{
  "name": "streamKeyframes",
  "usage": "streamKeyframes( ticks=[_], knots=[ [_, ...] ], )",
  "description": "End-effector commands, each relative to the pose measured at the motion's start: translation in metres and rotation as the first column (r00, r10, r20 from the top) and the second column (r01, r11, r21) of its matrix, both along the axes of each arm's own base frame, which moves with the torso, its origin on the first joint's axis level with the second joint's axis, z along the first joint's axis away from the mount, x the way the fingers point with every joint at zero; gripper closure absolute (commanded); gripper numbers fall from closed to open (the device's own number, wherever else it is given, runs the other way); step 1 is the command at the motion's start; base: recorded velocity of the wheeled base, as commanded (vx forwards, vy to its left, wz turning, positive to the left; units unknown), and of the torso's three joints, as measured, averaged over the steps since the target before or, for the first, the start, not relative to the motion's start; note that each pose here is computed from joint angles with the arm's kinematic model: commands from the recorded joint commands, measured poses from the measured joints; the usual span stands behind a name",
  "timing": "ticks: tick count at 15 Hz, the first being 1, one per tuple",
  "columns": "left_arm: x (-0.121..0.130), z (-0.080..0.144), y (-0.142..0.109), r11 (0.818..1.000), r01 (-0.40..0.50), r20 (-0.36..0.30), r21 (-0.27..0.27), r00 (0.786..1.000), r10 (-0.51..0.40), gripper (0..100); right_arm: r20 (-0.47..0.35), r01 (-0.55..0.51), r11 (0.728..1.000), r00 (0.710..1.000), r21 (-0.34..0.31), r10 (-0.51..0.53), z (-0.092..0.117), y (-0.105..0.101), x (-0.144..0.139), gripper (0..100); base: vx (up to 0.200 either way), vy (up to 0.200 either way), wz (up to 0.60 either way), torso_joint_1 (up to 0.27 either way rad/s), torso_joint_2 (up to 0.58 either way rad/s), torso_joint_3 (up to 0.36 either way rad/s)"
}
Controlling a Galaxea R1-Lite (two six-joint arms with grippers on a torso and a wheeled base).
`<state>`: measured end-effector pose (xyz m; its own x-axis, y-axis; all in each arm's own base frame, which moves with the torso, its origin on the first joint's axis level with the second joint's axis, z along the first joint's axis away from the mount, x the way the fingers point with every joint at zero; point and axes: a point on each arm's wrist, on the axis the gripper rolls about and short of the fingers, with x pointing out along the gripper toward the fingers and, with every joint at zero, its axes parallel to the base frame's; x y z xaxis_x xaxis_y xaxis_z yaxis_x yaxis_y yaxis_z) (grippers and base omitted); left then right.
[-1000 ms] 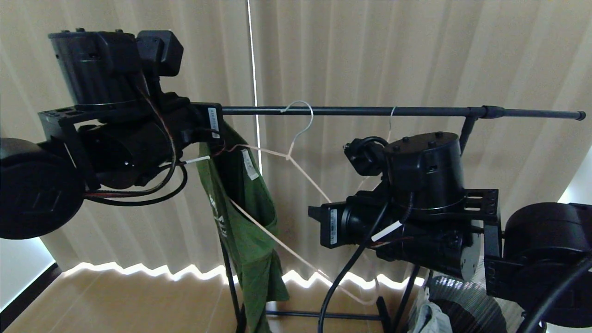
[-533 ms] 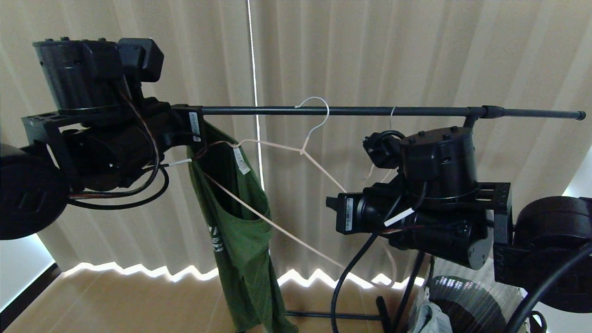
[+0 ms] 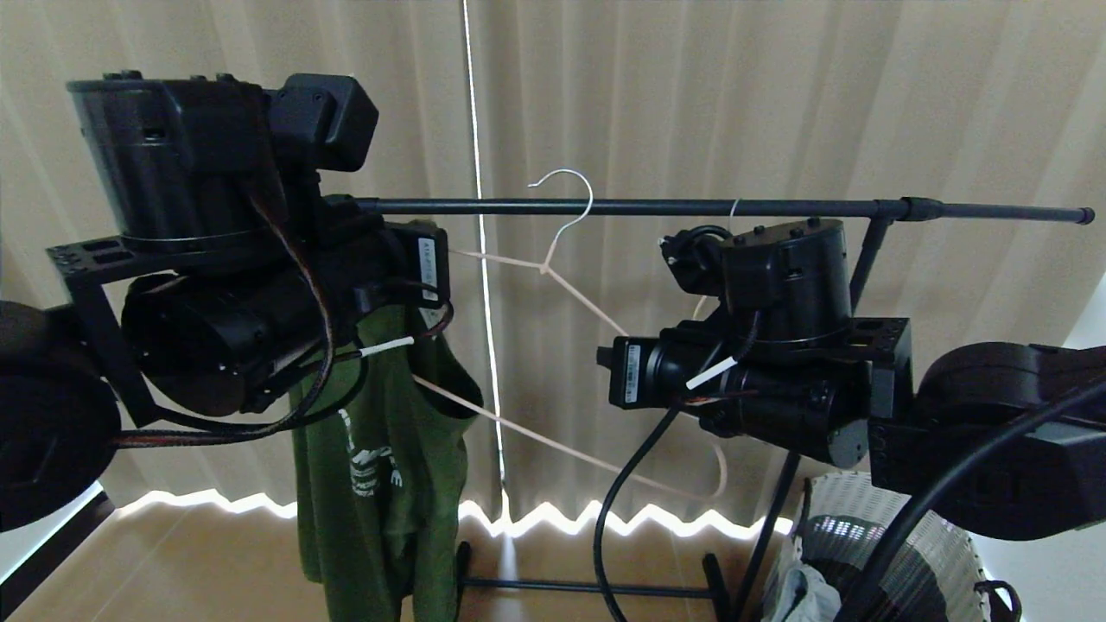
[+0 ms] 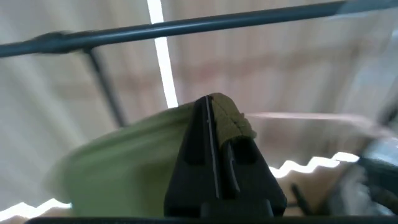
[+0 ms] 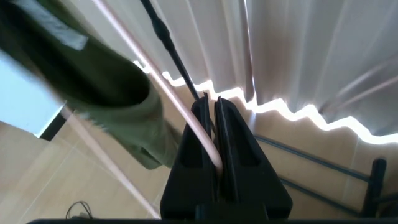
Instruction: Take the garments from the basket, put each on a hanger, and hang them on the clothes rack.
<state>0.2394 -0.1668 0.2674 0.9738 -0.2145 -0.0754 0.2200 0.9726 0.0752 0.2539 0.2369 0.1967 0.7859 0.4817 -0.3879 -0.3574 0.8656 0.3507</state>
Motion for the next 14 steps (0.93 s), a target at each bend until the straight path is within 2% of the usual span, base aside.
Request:
streamKeyframes(
  ticks=[1, 6, 10, 14],
  knots=[
    [-0.011, 0.002, -0.018, 0.997, 0.075, 0.009, -0.011, 0.997, -0.075, 100, -0.002, -0.001, 1.0, 1.0, -0.002, 0.001, -0.003, 0.006, 0.006, 100, 0.0, 0.0, 0.0, 0.0, 0.0, 0.0],
    [-0.016, 0.007, -0.043, 0.988, 0.154, 0.024, -0.031, 0.988, -0.153, 100, 0.006, -0.007, 1.0, 1.0, 0.007, 0.007, -0.002, 0.01, 0.008, 100, 0.0, 0.0, 0.0, 0.0, 0.0, 0.0],
    [-0.022, 0.004, -0.05, 0.967, 0.253, 0.008, -0.044, 0.968, -0.252, 100, 0.007, -0.008, 1.0, 1.0, 0.008, 0.008, -0.002, 0.01, 0.008, 100, 0.0, 0.0, 0.0, 0.0, 0.0, 0.0],
    [-0.021, -0.016, -0.035, 0.974, 0.228, -0.05, 0.018, 0.973, -0.226, 100, 0.011, -0.005, 1.0, 1.0, 0.008, 0.004, -0.001, 0.009, 0.007, 100, 0.0, 0.0, 0.0, 0.0, 0.0, 0.0]
  ],
)
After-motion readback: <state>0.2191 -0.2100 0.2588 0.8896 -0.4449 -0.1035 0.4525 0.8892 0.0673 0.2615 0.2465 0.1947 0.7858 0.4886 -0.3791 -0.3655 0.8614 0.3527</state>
